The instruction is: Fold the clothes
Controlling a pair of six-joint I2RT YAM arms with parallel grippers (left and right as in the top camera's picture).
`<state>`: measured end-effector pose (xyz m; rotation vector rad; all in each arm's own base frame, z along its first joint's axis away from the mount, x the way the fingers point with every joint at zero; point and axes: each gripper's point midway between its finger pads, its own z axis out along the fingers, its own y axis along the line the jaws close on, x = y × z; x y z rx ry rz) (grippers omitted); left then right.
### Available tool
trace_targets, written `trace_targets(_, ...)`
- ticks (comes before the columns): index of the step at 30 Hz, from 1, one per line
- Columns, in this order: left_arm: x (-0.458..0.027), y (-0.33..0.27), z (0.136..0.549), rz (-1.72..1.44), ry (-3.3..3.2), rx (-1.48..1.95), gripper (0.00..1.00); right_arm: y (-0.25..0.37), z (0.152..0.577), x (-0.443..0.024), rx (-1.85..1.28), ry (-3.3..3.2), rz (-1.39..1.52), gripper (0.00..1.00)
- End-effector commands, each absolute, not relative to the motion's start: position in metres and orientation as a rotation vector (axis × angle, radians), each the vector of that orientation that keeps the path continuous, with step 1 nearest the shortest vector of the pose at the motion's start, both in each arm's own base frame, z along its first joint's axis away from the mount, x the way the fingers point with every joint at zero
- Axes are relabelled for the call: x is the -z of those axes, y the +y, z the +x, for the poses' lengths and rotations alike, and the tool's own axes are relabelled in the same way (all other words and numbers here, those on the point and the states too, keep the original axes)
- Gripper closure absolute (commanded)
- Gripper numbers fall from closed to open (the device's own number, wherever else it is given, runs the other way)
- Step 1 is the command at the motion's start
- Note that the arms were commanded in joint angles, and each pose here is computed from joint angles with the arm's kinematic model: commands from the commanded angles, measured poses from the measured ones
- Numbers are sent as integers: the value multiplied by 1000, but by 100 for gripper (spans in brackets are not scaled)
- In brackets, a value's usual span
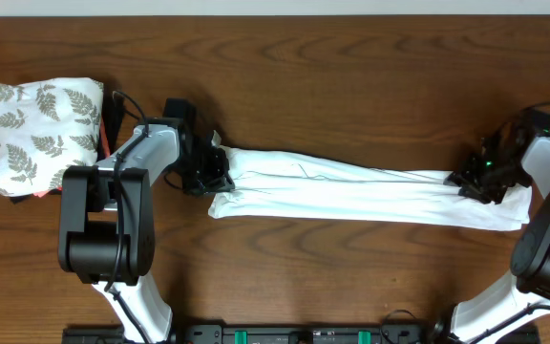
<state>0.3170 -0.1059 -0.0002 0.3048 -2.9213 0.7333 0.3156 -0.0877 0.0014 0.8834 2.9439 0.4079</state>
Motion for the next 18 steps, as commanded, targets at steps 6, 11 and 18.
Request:
trace_targets(6,24,-75,307,347,-2934,-517,88,-175,277,23,95,2946,1081,57)
trace_targets(11,24,-75,307,347,-2933,-516,88,-180,286,22,106,2908,1069,51)
trace_targets(18,24,-75,307,347,-2934,-516,88,-181,299,21,70,2856,1058,48)
